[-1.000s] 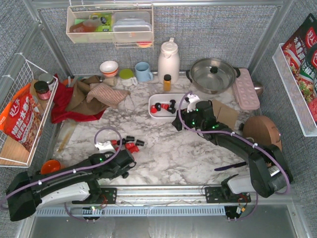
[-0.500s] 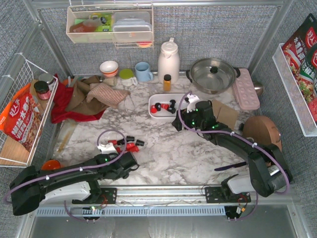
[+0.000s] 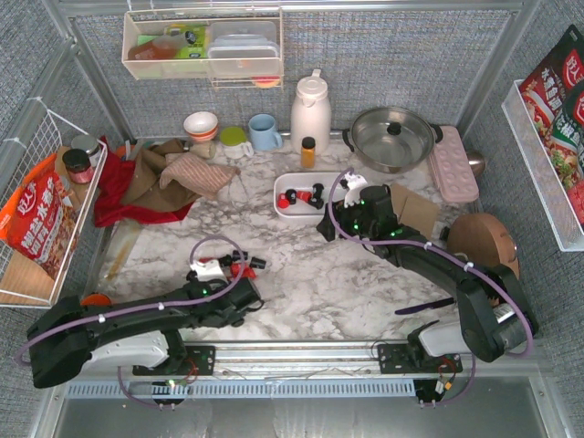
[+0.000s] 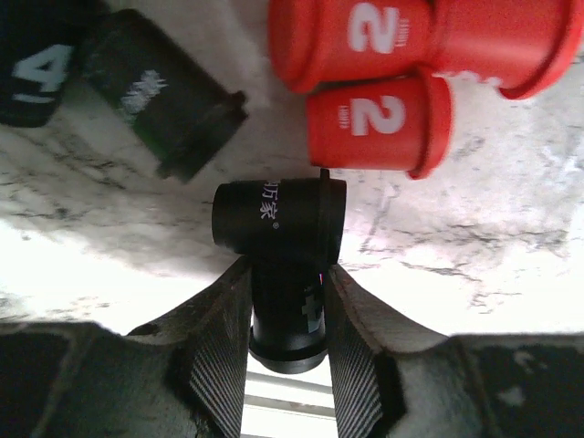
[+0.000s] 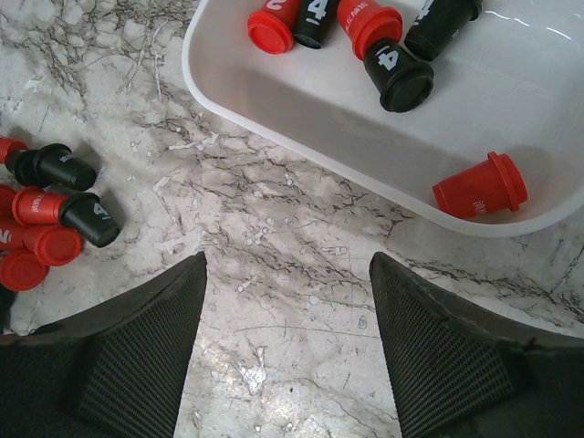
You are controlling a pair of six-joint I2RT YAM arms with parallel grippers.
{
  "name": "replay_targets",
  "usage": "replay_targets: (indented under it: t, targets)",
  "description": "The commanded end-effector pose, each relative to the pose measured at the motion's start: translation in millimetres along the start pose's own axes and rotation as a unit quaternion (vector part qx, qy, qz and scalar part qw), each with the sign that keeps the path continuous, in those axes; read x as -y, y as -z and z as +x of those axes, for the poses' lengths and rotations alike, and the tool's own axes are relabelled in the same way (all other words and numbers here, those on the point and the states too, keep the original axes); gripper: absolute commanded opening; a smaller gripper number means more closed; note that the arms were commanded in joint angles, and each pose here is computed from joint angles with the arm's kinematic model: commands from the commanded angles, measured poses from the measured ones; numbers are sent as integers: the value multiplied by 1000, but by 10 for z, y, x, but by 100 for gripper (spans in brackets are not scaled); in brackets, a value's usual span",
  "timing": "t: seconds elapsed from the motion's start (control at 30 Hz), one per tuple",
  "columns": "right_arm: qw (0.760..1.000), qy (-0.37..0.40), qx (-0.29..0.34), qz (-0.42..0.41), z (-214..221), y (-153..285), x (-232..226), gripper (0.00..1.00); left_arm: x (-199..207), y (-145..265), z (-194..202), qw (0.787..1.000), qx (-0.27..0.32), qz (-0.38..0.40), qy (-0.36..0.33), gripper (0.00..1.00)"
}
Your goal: Mix the coffee capsules in the storage basket
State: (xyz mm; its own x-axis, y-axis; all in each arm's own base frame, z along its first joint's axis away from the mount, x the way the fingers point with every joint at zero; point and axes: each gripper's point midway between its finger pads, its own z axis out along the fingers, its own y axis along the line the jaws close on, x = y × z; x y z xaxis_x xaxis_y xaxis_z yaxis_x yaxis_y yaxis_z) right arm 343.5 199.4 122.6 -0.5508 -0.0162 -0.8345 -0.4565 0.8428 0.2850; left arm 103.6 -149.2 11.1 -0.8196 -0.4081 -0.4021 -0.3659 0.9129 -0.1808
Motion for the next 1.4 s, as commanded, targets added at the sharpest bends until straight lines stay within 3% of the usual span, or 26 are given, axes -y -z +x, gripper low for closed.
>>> replay_targets:
  t: [0.0, 0.3, 0.47, 0.6, 0.8, 1.03, 1.2, 1.37]
  targets:
    - [1000, 2, 6, -4, -49, 0, -16, 77, 282, 16, -22, 999, 4, 37, -21, 42]
    - [1000, 1, 8, -6, -66, 22, -34, 77, 815, 195, -239, 992, 44, 103, -65, 36]
    - [1000, 0, 10, -8, -86, 38, -49, 77, 1165, 392, -609, 977, 129, 152, -80, 36]
    - [1000, -6, 12, -20, -116, 66, -111, 77, 1471, 560, -863, 950, 200, 200, -130, 37]
    - [997, -41, 21, -59, -323, 184, -334, 76, 1839, 797, -1169, 881, 320, 263, -226, 37]
    - [987, -94, -12, -131, -522, 307, -712, 72, 2192, 1086, -1273, 762, 438, 332, -342, 39]
    - [979, -89, -23, -182, -529, 393, -992, 66, 2356, 1141, -1112, 688, 469, 373, -410, 39]
    - [971, -71, -37, -226, -471, 497, -1217, 59, 2397, 1139, -1014, 652, 485, 394, -429, 39]
